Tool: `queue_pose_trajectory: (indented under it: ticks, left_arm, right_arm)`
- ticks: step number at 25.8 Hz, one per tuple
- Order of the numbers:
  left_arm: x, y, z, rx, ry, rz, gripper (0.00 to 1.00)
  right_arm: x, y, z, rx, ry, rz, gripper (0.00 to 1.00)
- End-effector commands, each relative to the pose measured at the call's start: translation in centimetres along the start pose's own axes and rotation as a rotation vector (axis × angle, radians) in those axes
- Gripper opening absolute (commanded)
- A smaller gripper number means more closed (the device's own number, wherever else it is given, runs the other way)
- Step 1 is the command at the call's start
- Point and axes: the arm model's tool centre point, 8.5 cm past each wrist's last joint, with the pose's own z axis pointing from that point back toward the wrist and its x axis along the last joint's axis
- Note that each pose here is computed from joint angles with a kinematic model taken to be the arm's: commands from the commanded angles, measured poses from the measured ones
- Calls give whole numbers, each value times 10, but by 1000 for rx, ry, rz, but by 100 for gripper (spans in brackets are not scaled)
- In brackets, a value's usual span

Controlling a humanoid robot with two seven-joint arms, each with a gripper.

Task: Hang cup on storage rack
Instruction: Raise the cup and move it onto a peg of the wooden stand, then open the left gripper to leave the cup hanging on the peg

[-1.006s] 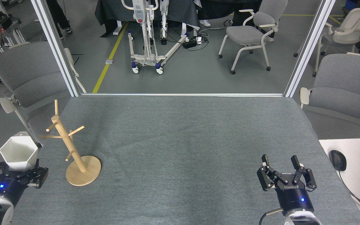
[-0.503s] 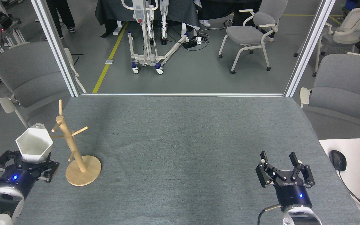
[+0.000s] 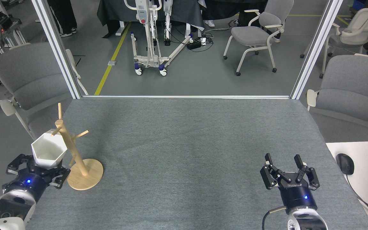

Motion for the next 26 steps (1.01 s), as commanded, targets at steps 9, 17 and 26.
queue_pose_trajectory:
  ticks: [9, 17, 26]
  left_arm:
    - [3, 1, -3, 6, 3, 16, 98]
    - [13, -14, -5, -23, -23, 44, 98]
    - [18, -43, 16, 36, -36, 64, 98]
  right_arm:
    - [-1, 5, 0, 15, 1, -2, 99]
    - [-2, 7, 1, 19, 7, -3, 99]
    - [-4, 11, 1, 32, 9, -2, 99]
